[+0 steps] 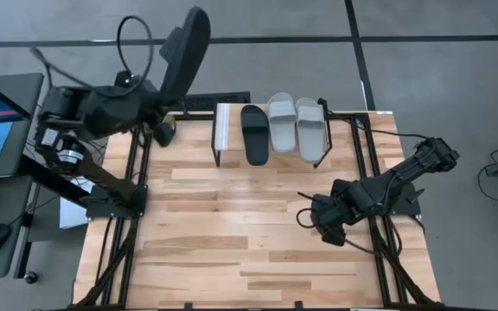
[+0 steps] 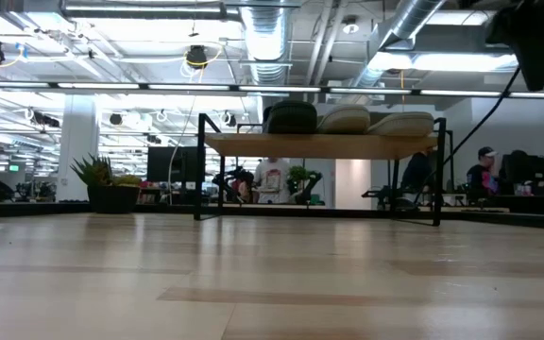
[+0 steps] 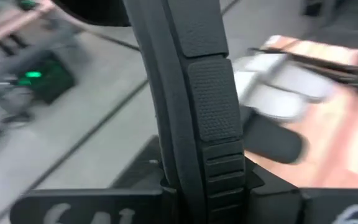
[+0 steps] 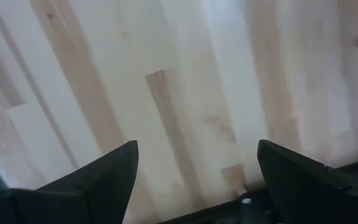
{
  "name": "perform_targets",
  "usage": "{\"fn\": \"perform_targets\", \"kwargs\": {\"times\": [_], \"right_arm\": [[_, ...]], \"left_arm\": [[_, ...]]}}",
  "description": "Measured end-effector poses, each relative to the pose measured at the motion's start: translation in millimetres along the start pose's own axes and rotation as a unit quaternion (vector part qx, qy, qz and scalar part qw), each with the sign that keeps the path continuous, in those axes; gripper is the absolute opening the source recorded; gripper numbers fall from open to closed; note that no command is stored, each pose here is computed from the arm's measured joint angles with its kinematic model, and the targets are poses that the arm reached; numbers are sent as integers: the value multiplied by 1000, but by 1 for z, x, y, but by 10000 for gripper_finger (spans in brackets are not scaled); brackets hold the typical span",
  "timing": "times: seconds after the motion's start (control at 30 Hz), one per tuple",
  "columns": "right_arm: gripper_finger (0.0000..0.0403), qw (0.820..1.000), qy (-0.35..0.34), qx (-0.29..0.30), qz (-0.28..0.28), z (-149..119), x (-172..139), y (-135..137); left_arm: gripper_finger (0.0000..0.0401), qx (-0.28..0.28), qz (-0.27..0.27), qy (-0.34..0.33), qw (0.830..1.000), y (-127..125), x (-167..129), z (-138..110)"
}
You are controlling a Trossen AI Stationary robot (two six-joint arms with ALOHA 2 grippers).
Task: Pick and place slides into the shelf
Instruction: Put the black slide on the shelf
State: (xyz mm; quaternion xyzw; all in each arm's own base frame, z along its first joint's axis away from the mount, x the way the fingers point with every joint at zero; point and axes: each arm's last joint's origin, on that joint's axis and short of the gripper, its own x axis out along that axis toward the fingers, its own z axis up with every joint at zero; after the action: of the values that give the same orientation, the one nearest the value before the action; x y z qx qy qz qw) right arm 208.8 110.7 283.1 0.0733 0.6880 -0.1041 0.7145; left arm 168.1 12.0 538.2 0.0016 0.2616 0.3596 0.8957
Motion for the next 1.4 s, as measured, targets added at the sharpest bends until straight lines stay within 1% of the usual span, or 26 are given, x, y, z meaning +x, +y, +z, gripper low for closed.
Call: {"fn": "perform_targets", "kwargs": {"times": [0.17,0.3,0.37,0.47,0.6,0.67,0.73,0.8,0.87,0.9,0.97,1.03,1.13,1.17,1.23,1.27,1.4], "right_arm": [[322,1000,3,21,3,1,6,11],[322,999,0,35,7,-2,8,18],[322,999,-4,43,12,-1,9,21],[322,998,-16,52,26,-2,8,25],[322,997,-33,54,46,2,7,29],[322,997,-36,53,50,3,7,30],[322,997,-37,52,50,3,7,30],[322,997,-38,46,50,3,7,30],[322,997,-38,33,49,3,7,30],[322,998,-38,24,49,3,7,30],[322,998,-35,7,49,2,7,30],[322,998,-25,-11,54,1,7,30],[322,998,-10,-28,52,-1,8,28],[322,998,-8,-32,50,-1,8,28],[322,998,-4,-35,47,-2,8,27],[322,998,-2,-38,45,-2,8,27],[322,997,-3,-57,44,-2,8,27]], "left_arm": [[43,-18,-107,-9,994,0,-25,-7],[43,-40,-229,-13,972,-5,-45,-10],[43,-56,-293,-20,954,-7,-55,-9],[43,-87,-385,-54,917,-13,-72,-2],[43,-112,-476,-100,867,-26,-95,7],[43,-106,-499,-117,852,-37,-105,8],[43,-85,-505,-131,849,-53,-114,6],[43,-60,-490,-148,857,-69,-123,1],[43,-34,-460,-173,870,-83,-134,-4],[43,-20,-438,-185,880,-88,-138,-8],[43,-2,-375,-208,903,-98,-147,-15],[43,19,-307,-230,923,-106,-154,-21],[43,44,-195,-252,947,-119,-155,-26],[43,54,-149,-258,953,-124,-154,-27],[43,80,-63,-263,959,-138,-148,-26],[43,97,-37,-261,960,-146,-144,-23],[43,142,31,-244,959,-175,-117,-10]]}}
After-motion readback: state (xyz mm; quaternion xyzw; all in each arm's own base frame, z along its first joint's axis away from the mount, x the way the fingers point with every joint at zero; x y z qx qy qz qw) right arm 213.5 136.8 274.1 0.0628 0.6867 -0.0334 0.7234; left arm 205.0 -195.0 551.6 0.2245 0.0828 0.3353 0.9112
